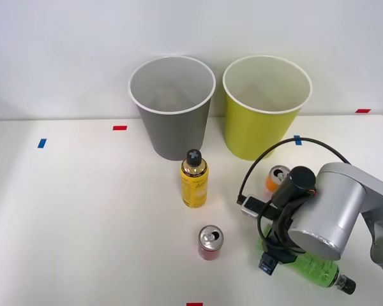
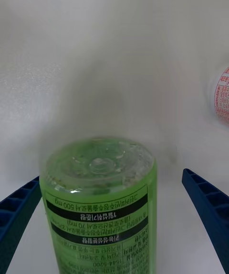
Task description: Put cans in the gray bin, plastic bottles in the light green bin
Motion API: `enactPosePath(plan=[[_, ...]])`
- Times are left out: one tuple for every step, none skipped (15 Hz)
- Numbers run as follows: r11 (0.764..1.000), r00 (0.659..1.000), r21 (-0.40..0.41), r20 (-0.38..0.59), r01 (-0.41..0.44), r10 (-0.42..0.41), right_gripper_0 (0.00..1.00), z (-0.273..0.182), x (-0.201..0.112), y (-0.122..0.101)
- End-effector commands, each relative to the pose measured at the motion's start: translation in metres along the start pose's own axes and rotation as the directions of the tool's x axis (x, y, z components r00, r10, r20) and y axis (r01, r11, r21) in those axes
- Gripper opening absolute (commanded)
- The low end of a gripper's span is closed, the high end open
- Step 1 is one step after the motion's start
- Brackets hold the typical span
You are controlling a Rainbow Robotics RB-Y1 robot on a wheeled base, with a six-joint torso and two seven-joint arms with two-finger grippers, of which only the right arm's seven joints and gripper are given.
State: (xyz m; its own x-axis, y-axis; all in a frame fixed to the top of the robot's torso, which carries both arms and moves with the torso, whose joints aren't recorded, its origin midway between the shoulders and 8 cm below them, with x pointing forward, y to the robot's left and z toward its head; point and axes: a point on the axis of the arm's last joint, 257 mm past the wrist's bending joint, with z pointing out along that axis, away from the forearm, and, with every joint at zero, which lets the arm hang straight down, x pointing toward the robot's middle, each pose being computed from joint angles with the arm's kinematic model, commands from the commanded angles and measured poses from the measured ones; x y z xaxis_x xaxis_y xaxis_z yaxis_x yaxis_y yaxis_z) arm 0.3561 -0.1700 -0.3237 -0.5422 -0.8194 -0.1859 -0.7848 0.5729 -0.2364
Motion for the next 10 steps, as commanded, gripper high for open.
enactPosePath(plan=[[1.0,1.0,0.007,0.001,0.015,-0.015,0.89,0.0005,0.0008,-0.0027],[1.0,1.0,0.009,0.0,0.023,-0.023,0.32,0.0003,0.0011,-0.0037],[1.0,1.0,0.01,-0.002,0.027,-0.027,0.13,0.0003,0.0021,-0.0042],[1.0,1.0,0.012,-0.003,0.029,-0.029,0.08,0.0003,0.0029,-0.0053],[0.999,0.999,0.012,-0.007,0.033,-0.033,0.04,0.0007,0.0044,-0.0054],[0.999,0.999,0.016,-0.006,0.035,-0.035,0.02,0.0004,0.004,-0.0067],[0.999,0.999,0.016,-0.004,0.039,-0.039,0.02,-0.0006,0.004,-0.0067],[0.999,0.999,0.017,-0.004,0.041,-0.041,0.02,-0.0016,0.0054,-0.0063],[0.999,0.999,0.02,-0.001,0.038,-0.038,0.02,-0.0026,0.0061,-0.006],[0.999,0.999,0.028,0.004,0.04,-0.04,0.02,-0.0046,0.0071,-0.0051]])
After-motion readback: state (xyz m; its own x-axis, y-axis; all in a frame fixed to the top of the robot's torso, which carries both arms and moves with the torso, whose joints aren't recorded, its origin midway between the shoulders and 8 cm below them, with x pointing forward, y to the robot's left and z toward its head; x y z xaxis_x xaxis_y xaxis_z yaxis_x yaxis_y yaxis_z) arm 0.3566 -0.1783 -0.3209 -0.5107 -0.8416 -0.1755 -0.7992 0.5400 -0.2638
